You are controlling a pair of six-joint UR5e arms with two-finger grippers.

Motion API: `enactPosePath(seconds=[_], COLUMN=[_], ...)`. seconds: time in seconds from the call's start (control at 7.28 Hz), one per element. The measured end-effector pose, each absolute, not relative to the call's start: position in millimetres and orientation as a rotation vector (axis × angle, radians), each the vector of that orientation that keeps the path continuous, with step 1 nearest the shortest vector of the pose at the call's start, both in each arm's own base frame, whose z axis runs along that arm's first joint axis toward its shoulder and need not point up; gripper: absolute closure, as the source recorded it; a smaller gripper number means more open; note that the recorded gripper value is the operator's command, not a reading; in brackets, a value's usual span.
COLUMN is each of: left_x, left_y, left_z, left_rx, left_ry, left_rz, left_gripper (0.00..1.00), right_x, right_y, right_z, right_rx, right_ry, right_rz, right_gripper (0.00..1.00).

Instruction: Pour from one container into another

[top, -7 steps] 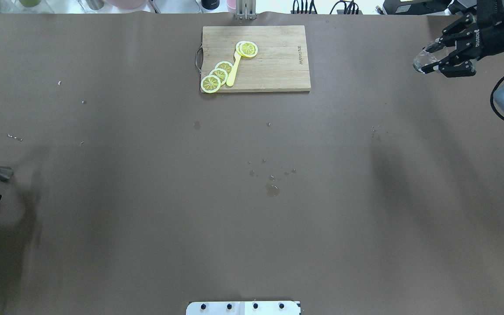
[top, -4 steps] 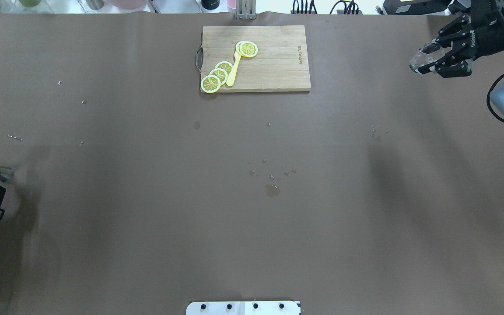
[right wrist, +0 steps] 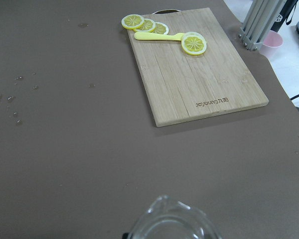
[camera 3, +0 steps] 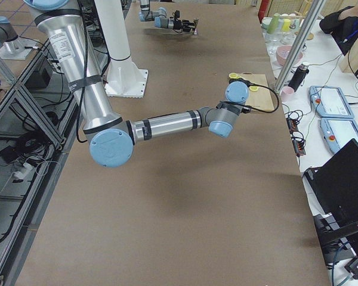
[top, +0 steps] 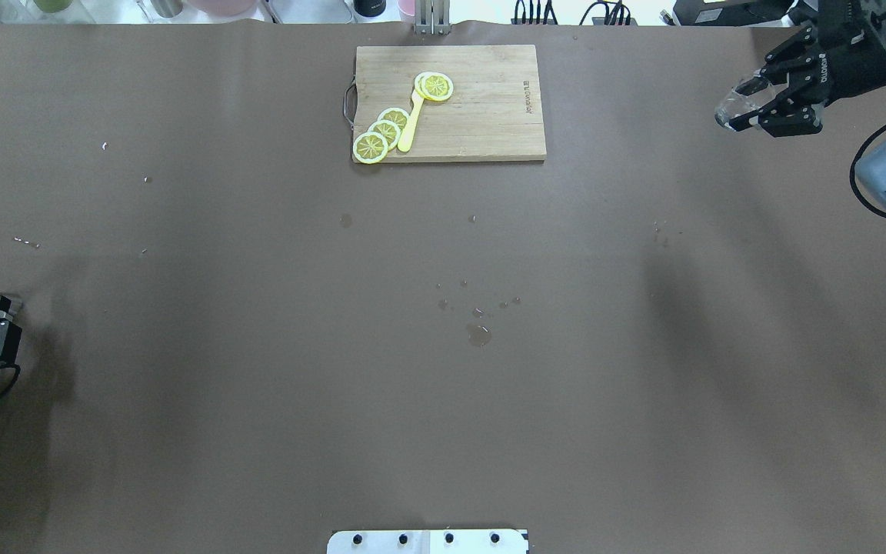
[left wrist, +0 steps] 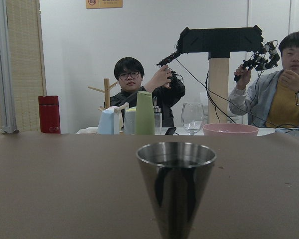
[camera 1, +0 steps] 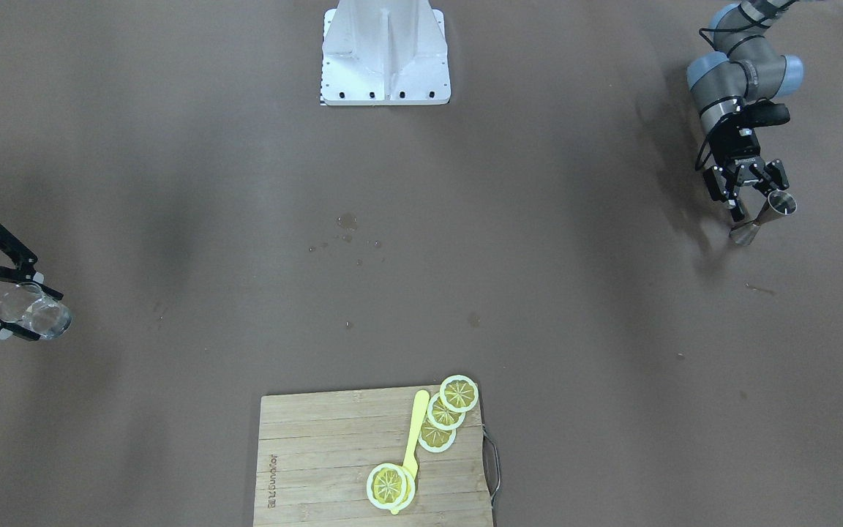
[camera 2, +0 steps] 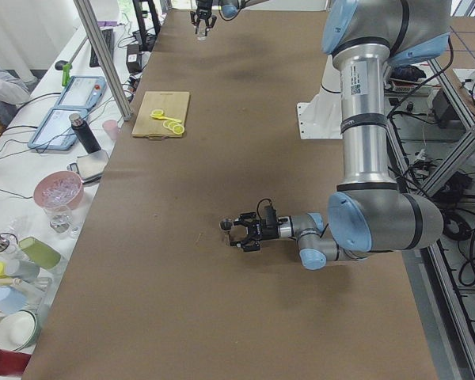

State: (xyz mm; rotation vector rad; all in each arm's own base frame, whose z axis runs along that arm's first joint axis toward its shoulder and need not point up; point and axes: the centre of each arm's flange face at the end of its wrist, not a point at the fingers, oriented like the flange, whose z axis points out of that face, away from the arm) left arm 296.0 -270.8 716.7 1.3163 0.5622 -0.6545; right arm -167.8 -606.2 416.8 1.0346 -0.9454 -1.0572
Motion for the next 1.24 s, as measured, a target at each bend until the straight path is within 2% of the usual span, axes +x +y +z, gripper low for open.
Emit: enactPosePath(seconds=[0.27,1.1,1.24], left_x=[293.7,292.3,292.4], left_y=[-274.0,-280.1,-280.8], left_z=[716.7,716.9,716.8], left_rx=[1.317,1.297,1.294], left_ry=[0.555,0.551,0.551], left_rz=[-0.663,-0.675,-0.676], left_gripper=[0.46,0.48,0.55], right_x=[-164.3,-163.0,-165.2], right_y=[-606.7,-605.7,-605.5], right_z=[415.1,410.6,410.7], right_rx=[1.039,1.047,1.046], right_ry=[-0.942,-0.939,-0.938], right_rz=[-1.054,-1.055,-1.056], right_gripper=[1.00,1.00,1.00])
